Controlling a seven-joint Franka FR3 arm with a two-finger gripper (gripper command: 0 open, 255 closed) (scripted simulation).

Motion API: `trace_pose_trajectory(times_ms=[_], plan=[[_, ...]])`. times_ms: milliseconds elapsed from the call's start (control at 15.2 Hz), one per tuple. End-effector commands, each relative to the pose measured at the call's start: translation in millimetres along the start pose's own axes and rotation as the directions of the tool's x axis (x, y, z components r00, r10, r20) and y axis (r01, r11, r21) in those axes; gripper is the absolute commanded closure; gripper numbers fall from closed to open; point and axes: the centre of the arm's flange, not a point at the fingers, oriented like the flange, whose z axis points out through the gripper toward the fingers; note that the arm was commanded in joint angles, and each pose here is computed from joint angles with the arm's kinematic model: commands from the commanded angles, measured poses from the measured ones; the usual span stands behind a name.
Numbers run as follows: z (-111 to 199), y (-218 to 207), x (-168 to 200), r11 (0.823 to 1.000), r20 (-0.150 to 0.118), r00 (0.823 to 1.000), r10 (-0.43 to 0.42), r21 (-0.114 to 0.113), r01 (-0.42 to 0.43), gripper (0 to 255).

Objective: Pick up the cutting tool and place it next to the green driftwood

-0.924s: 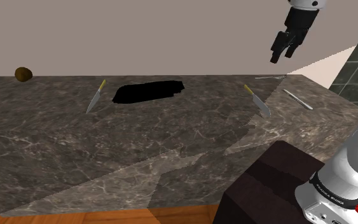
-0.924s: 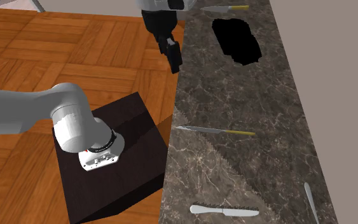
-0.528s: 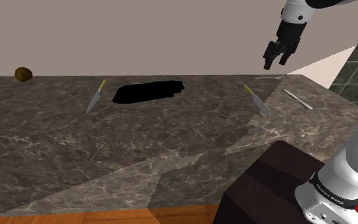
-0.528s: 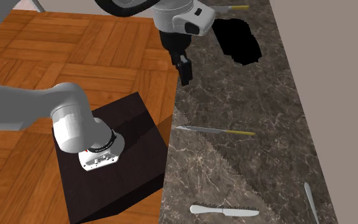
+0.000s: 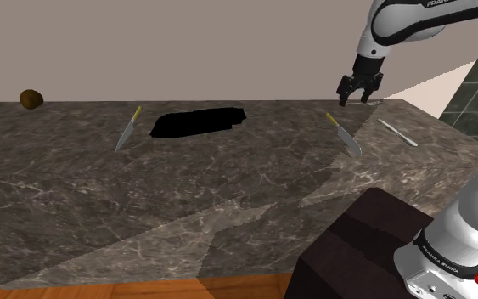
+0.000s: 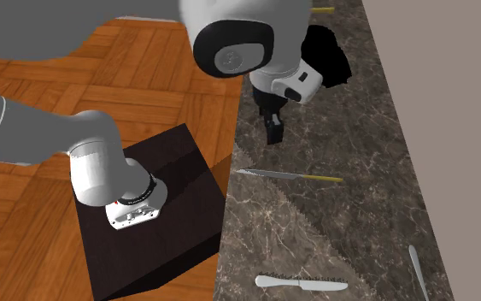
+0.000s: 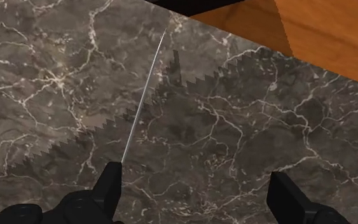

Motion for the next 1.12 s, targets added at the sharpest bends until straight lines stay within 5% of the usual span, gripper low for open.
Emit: trace_pose_trajectory(times_ms=[0, 726, 1056], plan=[[20, 12, 15, 0.999, 0.009, 0.999, 0.042, 0.003, -0.042, 0], [136, 79, 78, 0.965, 0.069, 0.963, 0.261, 0.012, -0.262, 0], [162, 78, 77, 0.965, 0.069, 0.963, 0.261, 0.012, -0.262, 0]])
